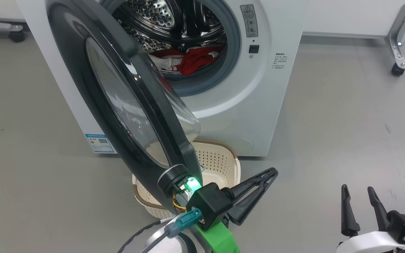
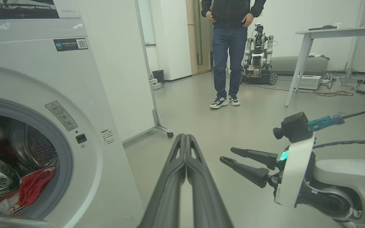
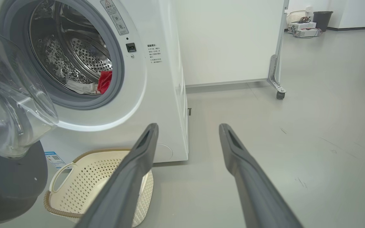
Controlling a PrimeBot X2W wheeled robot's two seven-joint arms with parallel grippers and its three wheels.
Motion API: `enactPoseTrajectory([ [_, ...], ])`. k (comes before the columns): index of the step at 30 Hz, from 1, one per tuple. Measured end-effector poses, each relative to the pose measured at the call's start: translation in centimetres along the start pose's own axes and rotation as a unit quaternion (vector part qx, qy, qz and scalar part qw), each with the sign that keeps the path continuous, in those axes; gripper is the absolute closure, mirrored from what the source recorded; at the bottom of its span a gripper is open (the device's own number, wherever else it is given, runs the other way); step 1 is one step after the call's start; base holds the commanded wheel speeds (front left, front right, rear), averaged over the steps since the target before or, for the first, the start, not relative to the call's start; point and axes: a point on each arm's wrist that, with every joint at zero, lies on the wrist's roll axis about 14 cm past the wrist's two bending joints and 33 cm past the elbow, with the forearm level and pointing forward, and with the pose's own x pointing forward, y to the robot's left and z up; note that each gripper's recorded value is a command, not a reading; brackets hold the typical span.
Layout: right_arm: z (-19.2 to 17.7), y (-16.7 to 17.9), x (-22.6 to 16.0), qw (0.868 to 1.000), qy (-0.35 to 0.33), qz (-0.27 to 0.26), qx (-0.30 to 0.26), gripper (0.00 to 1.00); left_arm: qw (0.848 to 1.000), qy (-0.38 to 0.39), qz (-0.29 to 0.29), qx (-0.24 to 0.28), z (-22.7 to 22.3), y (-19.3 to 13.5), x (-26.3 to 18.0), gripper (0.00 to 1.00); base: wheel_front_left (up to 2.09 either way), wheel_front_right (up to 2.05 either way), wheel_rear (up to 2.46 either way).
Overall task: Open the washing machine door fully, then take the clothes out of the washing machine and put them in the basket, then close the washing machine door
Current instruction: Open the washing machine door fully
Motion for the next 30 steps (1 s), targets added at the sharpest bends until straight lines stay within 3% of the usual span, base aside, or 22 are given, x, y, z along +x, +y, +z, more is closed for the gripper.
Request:
enactPoseTrajectory([
  [14,-0.6,-0.7,0.6,1.000,0.010,-0.010,0.003,0.00,0.982,0.120,0.139,-0.054,-7.1,6.5,-1.6,1.00,0.00,0.00,0.00],
  [30,-0.6,-0.7,1.5,1.000,0.010,-0.010,0.004,0.00,0.972,0.126,0.184,-0.071,-8.0,8.5,-2.8,1.00,0.00,0.00,0.00],
])
